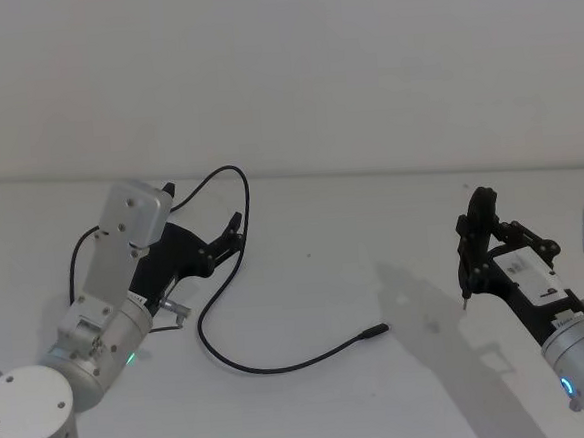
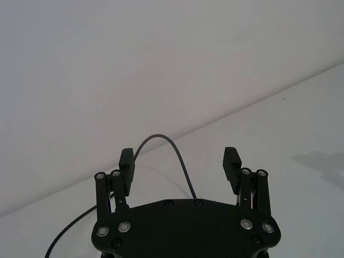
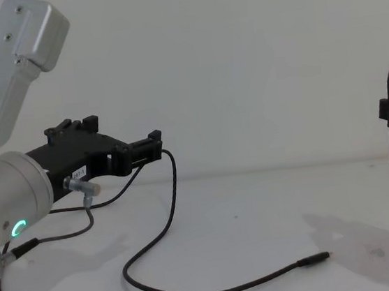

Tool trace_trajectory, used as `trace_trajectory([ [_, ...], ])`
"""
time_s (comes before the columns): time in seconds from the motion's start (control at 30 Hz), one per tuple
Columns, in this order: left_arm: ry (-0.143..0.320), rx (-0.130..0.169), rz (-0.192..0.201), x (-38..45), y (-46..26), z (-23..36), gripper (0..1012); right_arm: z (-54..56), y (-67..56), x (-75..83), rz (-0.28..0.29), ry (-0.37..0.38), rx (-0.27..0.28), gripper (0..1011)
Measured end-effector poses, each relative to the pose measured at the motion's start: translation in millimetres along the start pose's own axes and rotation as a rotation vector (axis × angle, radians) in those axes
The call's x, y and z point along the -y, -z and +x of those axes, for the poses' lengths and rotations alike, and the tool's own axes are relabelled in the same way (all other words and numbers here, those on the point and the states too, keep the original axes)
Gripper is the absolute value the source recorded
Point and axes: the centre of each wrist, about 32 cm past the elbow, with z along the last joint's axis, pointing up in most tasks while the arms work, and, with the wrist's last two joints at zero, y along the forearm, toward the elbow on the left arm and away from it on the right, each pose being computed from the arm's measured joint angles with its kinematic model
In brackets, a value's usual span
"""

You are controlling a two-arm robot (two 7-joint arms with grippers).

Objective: Pick up the data cable with the one hand.

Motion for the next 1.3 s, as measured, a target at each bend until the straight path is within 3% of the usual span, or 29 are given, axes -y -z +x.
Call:
trace_trajectory([
  [1.0,0.006,0.001,0.001,0.6,-1.4,-0.5,1002,0.0,0.0,0.0,0.0,0.0,0.0,268],
  [1.3,0.081,0.003,0.019,4.6,-11.8,-2.2,1002,0.0,0.0,0.0,0.0,0.0,0.0,268],
])
